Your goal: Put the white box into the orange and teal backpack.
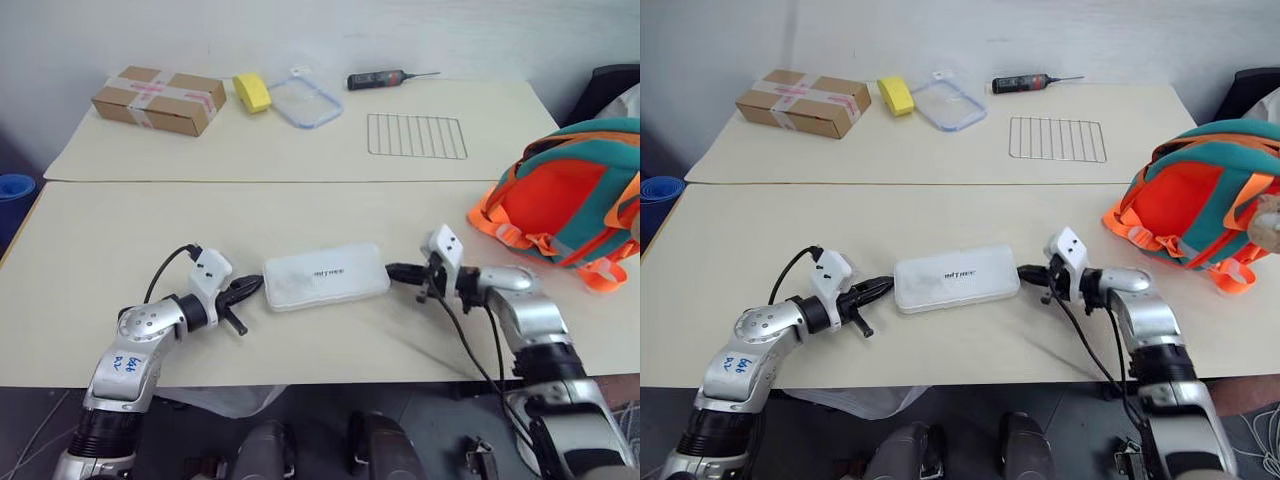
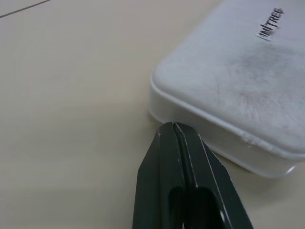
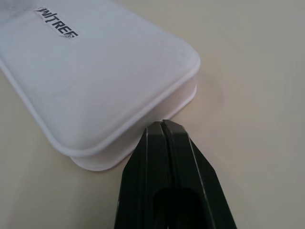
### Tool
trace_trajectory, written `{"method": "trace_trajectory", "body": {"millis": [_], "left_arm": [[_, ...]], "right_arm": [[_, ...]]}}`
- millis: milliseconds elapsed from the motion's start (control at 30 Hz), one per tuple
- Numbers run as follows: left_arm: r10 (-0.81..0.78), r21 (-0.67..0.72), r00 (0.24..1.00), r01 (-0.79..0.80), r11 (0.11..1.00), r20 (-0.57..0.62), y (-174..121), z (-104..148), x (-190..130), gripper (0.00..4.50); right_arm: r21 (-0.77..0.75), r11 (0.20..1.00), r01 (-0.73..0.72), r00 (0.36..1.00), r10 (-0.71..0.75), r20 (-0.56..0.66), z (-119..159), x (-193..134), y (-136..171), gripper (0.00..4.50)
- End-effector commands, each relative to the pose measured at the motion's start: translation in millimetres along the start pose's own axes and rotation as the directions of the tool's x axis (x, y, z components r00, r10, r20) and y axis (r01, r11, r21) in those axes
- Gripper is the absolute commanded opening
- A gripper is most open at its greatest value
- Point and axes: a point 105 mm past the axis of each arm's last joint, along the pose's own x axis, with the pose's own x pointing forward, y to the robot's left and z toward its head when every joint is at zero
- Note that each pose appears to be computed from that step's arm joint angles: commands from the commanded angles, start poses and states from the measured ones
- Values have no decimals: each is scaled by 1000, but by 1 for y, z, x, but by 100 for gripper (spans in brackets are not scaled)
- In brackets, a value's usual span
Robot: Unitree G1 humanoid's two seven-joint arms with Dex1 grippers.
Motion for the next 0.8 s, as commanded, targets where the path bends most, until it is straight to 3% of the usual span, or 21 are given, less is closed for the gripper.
{"method": "trace_trajectory", "body": {"millis": [33, 167, 233, 300, 400, 467, 567, 700, 800], "left_arm": [[-124, 27, 989, 122, 992, 75, -27, 16, 10, 3], [-109, -1, 993, 109, 994, 34, -23, 6, 1, 3], [-74, -85, 997, 76, 993, 22, -12, 5, -6, 19], [-65, -266, 998, 60, 962, -9, 1, 3, -15, 59], [-250, -616, 959, 117, 779, -134, -5, -4, -30, 157], [-348, -757, 932, 157, 634, -99, -4, 9, -35, 217], [-446, -851, 888, 146, 504, -112, -3, 13, -34, 311], [-463, -892, 879, 115, 437, -113, 4, 16, -13, 434], [-471, -904, 873, 95, 416, -125, 2, 18, 5, 443]], "right_arm": [[4, 996, -89, 996, 89, 25, 10, -1, 35, 0], [84, 996, 23, 1000, -23, 3, 3, -26, 34, 0], [88, 995, 53, 998, -51, -21, 0, -36, 32, 0], [79, 994, 82, 996, -78, -54, -3, -48, 28, 0], [53, 992, 110, 991, -105, -87, -5, -58, 22, 0], [33, 994, 107, 989, -103, -104, -6, -59, 19, 0], [-8, 997, 81, 988, -81, -129, -8, -55, 18, 0], [-34, 998, 47, 989, -52, -141, -9, -46, 19, 0], [-56, 998, 22, 986, -30, -163, -11, -39, 21, 0]]}}
